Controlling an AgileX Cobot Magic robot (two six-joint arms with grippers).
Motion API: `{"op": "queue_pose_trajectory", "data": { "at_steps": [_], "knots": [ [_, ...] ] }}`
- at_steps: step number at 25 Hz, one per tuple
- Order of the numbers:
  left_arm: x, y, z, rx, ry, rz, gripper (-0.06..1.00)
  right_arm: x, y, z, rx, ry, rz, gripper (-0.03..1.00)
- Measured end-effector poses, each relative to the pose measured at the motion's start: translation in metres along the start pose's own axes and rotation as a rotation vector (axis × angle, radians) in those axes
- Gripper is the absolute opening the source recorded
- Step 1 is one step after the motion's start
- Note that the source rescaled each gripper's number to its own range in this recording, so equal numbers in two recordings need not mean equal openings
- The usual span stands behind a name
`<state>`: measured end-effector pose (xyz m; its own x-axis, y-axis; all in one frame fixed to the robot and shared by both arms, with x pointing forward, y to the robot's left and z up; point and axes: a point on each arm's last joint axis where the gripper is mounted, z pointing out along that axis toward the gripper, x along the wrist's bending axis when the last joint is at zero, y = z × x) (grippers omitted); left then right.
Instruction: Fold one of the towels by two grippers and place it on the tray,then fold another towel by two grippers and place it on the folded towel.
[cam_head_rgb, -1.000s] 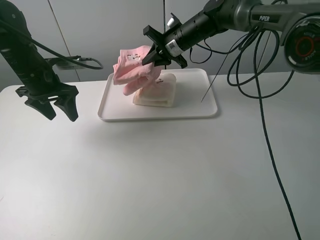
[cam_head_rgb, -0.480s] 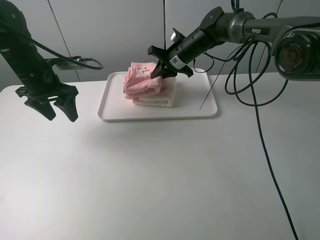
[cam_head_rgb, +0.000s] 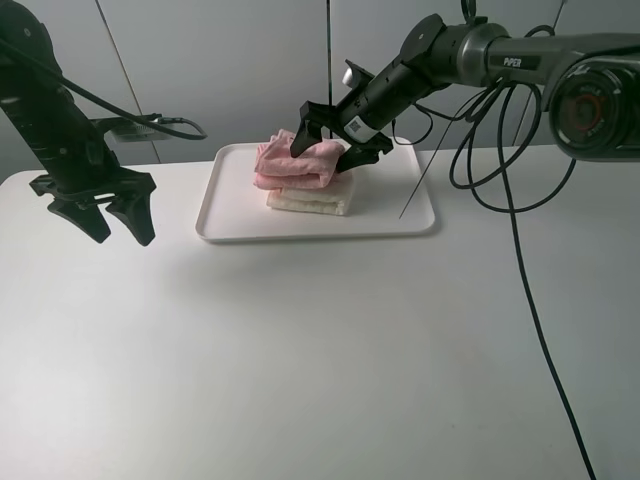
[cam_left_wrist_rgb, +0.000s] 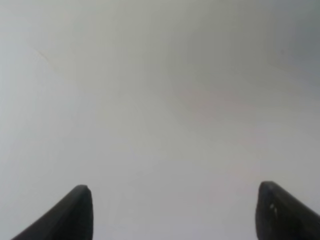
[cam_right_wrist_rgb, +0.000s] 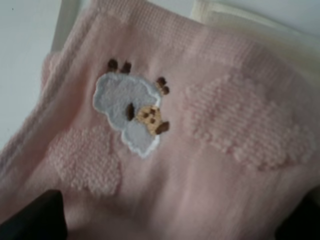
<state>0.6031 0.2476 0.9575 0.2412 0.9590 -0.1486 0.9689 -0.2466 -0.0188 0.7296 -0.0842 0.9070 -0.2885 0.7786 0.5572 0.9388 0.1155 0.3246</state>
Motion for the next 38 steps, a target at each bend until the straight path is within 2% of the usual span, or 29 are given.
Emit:
{"op": "queue_pose_trajectory", "data": {
  "at_steps": [2, 6, 10, 13, 17, 22, 28, 33, 38],
  "knots": [
    [0.0, 0.0, 0.0, 0.0, 0.0, 0.0, 0.85, 0.006, 0.004, -0.014, -0.013, -0.044, -0.067, 0.94],
    [0.0, 0.001, -0.004, -0.028, 0.005, 0.002, 0.85, 0.022, 0.014, -0.062, -0.052, -0.201, -0.227, 0.94],
    [-0.004, 0.001, -0.031, -0.171, 0.03, 0.012, 0.85, 0.043, 0.019, -0.114, -0.086, -0.333, -0.318, 0.94],
    [-0.009, -0.01, -0.057, -0.283, 0.049, 0.02, 0.85, 0.054, 0.016, -0.142, -0.092, -0.381, -0.331, 0.94],
    [-0.011, -0.043, -0.072, -0.377, 0.068, 0.011, 0.85, 0.054, -0.005, -0.156, -0.041, -0.429, -0.315, 0.94],
    [-0.018, -0.095, -0.086, -0.459, 0.094, 0.012, 0.85, 0.056, -0.054, -0.187, -0.075, -0.479, -0.319, 0.94],
    [-0.029, -0.155, -0.104, -0.565, 0.111, 0.011, 0.85, 0.066, -0.144, -0.24, -0.101, -0.497, -0.329, 0.94],
    [-0.038, -0.203, -0.112, -0.659, 0.116, -0.011, 0.85, 0.073, -0.22, -0.277, -0.165, -0.491, -0.326, 0.94],
    [-0.045, -0.25, -0.113, -0.697, 0.119, -0.015, 0.92, 0.074, -0.288, -0.301, -0.202, -0.484, -0.322, 0.99]
  ]
}}
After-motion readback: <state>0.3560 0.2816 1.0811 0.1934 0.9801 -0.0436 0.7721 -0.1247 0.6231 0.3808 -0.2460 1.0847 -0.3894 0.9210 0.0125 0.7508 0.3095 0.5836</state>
